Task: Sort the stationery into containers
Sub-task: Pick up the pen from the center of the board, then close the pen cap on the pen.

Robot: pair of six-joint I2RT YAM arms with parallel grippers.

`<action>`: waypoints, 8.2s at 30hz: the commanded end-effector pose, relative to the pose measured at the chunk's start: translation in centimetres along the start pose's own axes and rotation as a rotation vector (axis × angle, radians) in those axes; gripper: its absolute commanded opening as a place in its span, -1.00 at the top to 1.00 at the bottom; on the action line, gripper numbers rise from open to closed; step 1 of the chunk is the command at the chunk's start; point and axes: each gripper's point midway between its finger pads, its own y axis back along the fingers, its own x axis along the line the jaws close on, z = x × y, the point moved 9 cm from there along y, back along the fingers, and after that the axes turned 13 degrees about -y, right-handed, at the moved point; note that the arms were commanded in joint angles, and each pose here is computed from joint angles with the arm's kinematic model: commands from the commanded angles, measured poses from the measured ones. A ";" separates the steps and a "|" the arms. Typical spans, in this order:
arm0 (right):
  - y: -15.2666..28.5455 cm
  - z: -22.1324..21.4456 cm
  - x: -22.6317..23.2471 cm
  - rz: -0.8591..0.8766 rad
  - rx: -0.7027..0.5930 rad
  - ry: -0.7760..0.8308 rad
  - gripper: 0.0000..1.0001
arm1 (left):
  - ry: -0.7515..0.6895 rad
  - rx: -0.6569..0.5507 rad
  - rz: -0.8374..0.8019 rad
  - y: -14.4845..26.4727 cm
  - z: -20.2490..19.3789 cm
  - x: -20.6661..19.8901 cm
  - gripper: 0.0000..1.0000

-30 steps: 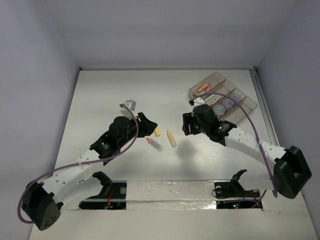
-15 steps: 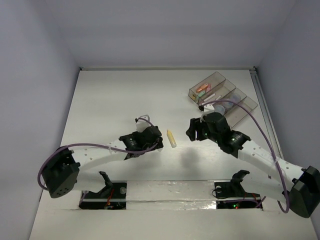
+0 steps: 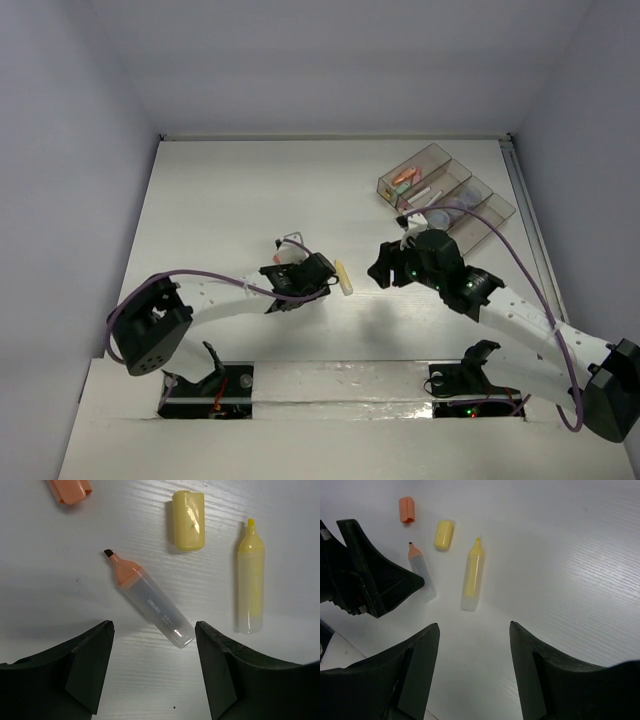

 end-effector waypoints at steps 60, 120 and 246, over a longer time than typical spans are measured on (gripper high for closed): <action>-3.4 3.1 3.8 0.220 -0.079 -0.034 0.26 | -0.174 -0.229 -0.020 7.5 5.5 3.2 1.00; -26.9 -4.1 10.8 -0.211 0.281 0.430 0.54 | -0.075 -0.784 -0.421 21.2 12.6 7.9 1.00; 3.3 16.3 12.8 1.478 -0.380 -0.264 0.57 | 0.160 -0.728 -1.327 14.8 12.4 -1.4 1.00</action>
